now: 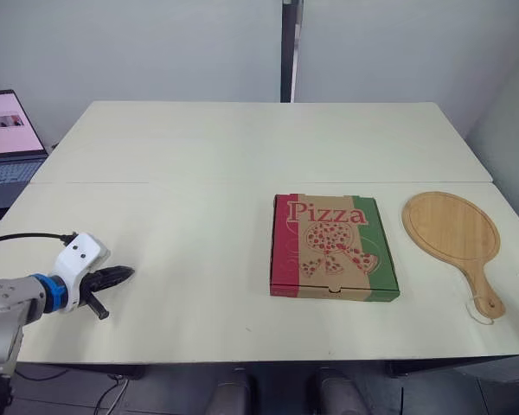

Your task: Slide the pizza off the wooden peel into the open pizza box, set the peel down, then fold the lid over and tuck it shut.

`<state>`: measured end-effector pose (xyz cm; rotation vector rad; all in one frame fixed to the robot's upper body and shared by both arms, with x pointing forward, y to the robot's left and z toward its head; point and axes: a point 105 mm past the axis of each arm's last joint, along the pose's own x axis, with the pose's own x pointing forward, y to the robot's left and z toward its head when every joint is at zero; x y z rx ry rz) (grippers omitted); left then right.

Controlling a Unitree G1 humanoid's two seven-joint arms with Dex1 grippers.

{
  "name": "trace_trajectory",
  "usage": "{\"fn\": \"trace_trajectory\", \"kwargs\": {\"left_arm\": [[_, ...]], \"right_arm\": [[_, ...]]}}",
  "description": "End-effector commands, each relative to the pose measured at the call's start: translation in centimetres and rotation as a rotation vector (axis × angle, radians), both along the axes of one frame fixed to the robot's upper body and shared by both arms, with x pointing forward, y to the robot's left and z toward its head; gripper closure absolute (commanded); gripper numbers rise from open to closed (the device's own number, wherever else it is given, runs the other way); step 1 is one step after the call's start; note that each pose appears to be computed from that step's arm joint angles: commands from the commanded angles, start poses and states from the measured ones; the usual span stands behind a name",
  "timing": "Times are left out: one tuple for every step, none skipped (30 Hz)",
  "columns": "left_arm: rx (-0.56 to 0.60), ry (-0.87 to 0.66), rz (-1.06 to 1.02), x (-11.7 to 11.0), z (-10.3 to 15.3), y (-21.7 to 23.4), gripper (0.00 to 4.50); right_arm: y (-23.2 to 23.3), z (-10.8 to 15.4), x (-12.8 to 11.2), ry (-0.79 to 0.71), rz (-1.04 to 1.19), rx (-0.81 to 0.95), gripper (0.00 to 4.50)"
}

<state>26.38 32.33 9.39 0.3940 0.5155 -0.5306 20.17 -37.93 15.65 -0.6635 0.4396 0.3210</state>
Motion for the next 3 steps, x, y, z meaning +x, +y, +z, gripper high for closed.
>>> {"fn": "trace_trajectory", "kwargs": {"left_arm": [[0.002,-0.069,0.03,0.06,1.38,0.28,4.5],[-0.008,-0.065,0.027,-0.08,1.26,0.09,4.5],[-0.023,-0.065,0.022,-0.26,1.23,-0.15,4.5]], "right_arm": [[-1.58,1.39,0.56,-0.053,-0.015,-0.049,4.48],[-1.9,1.42,0.77,-0.055,-0.017,-0.053,4.48],[-2.13,1.43,0.98,-0.055,-0.017,-0.053,4.48]]}}
